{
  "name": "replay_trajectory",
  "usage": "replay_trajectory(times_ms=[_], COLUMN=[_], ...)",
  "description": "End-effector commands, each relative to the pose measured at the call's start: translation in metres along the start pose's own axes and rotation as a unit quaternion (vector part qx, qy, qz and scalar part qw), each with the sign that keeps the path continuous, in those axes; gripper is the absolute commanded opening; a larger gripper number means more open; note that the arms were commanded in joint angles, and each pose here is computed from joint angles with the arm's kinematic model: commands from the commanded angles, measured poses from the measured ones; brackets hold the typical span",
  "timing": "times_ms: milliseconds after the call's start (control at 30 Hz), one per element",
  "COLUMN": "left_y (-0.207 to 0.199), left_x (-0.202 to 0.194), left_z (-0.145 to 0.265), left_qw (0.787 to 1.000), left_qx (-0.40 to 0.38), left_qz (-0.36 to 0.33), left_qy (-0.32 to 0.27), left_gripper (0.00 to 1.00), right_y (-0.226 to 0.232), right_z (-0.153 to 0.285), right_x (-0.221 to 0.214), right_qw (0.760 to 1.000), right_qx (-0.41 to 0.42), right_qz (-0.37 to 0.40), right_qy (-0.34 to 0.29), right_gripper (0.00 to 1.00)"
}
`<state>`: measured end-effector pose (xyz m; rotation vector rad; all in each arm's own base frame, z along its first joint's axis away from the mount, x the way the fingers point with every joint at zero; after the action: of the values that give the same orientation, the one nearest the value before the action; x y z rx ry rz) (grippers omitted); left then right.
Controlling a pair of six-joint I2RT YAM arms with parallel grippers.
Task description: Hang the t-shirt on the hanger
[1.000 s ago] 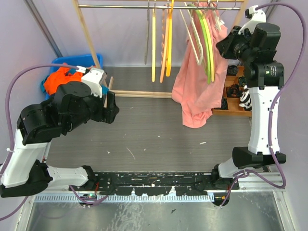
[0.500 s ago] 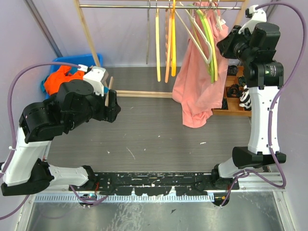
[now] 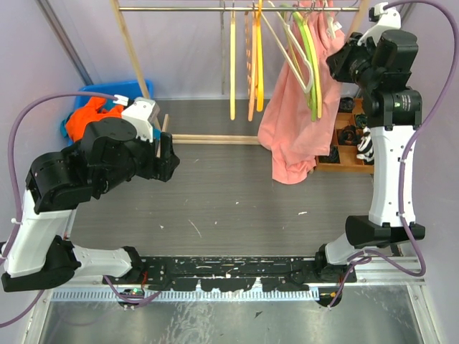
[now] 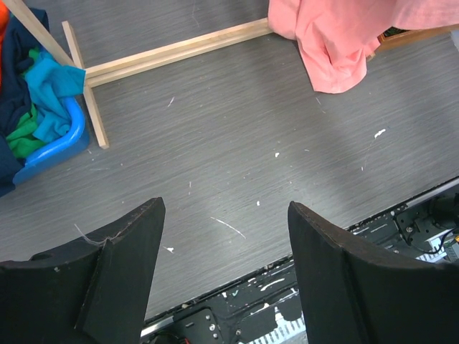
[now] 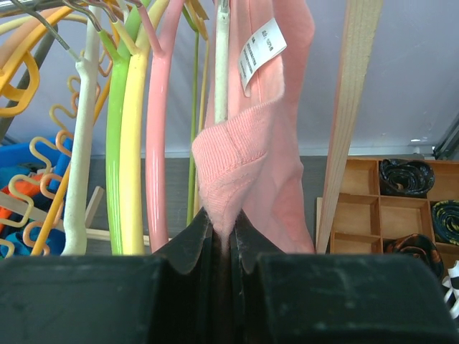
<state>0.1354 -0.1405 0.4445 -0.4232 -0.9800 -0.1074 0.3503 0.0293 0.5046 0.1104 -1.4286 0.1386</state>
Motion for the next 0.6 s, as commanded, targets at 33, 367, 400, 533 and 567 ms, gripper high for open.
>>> replay_trajectory(times_ms=[33,367,400,533,567], left_y=[0.001,0.0,-0.001,-0.001,-0.002], left_x=[0.004,0.004,0.004,0.004,0.004], left_z=[0.006,0.007,0.007,0.008,0.008], left_qw=[1.0,1.0,1.0,1.0,1.0], left_qx=[-0.005,-0.009,-0.01,-0.014,-0.015], left_qz=[0.006,0.01,0.01,0.014,0.014], left_qy=[-0.003,-0.001,0.0,0.0,0.0], left_gripper=[0.76,0.75,0.75,0.75,0.75], right_y=[-0.005,-0.002,-0.001,0.001,0.001], right_z=[0.004,-0.004,-0.004,-0.007,-0.007], right_x=[0.053,0.04,0.038,0.03,0.028], right_qw=[0.992,0.994,0.994,0.995,0.995], right_qx=[-0.013,-0.008,-0.008,-0.006,-0.005], right_qz=[0.026,0.035,0.035,0.037,0.038], right_qy=[-0.12,-0.101,-0.099,-0.089,-0.087], right_gripper=[0.01,0.01,0.01,0.01,0.01])
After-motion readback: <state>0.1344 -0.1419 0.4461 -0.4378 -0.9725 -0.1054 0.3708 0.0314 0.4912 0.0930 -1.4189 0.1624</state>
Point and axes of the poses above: each gripper's point midway between its finger pads, its own z axis back along the fingers, its own y axis along the line the jaws close on, x = y × z, the point moved 6 cm from there along z, back along the fingers, and after that the axes turned 14 degrees about z, right-handed, at the moved point
